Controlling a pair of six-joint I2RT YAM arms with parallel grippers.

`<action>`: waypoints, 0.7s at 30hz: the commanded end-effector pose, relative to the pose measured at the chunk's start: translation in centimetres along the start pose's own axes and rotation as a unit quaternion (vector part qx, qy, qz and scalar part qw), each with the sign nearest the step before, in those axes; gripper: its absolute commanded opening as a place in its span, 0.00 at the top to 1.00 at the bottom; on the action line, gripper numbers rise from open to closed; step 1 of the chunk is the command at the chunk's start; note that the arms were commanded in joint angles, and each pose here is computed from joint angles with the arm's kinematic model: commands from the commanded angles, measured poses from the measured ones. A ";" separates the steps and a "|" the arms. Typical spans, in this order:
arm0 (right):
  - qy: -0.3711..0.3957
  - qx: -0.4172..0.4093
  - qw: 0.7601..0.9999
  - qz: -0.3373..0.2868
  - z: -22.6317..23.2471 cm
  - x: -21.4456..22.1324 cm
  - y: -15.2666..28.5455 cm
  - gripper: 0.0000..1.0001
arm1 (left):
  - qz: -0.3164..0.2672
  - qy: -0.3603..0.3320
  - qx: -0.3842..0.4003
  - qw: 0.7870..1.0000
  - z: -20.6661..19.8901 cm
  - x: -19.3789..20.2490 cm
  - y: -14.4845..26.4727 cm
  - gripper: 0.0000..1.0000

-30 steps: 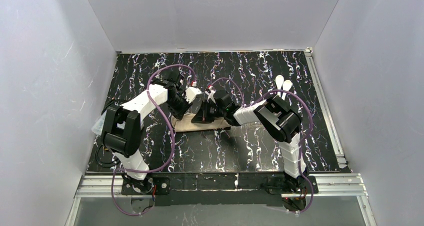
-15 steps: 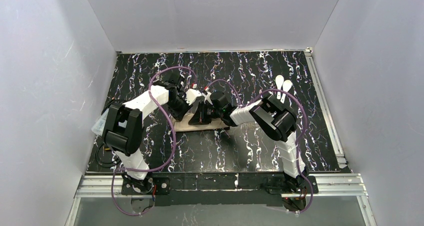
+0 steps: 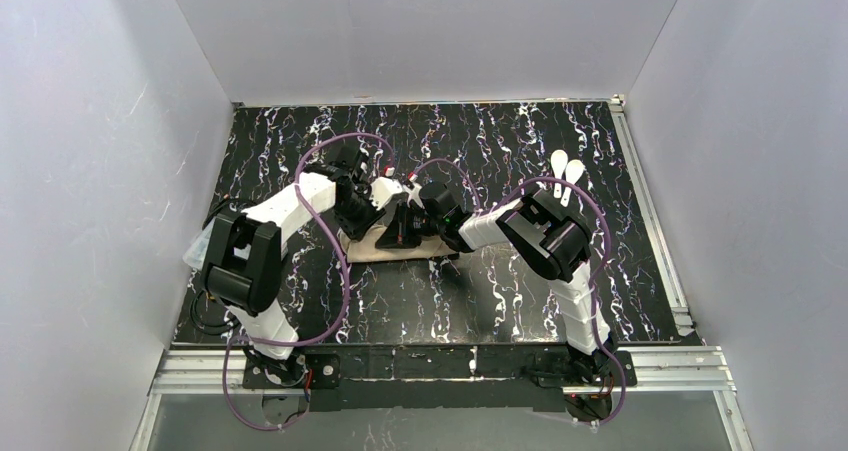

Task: Fold the napkin into a case and place the utensils inside
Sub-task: Smooth out the smaller rectangle-folded napkin at the center of the board.

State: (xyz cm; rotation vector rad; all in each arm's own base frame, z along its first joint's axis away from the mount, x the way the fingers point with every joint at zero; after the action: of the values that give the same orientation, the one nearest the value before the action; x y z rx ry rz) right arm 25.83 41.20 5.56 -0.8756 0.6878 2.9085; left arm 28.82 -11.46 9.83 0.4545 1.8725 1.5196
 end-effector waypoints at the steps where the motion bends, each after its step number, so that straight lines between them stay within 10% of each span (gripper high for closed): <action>1: 0.006 -0.013 1.000 -0.005 0.4 -0.4 -0.7 0.93 | -0.025 -0.027 -0.021 0.999 -0.4 -0.6 1.4 0.75; 21: 0.001 -0.009 1.000 0.000 0.0 0.1 -0.7 0.94 | -0.009 -0.041 -0.015 0.999 -0.4 0.1 0.5 0.66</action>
State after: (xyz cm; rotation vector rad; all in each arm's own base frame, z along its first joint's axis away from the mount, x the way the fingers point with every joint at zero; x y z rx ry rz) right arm 25.75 41.25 5.40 -0.8633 0.6801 2.9183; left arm 28.43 -11.95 10.97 0.4448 1.8168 1.4764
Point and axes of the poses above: each gripper's point midway between its finger pads, its own y axis back along the fingers, its own z axis along the line the jaws close on, x = y × z, the point moved 5 cm from there along y, back along the fingers, and after that the axes turned 14 degrees about y, right-handed, at the moved point
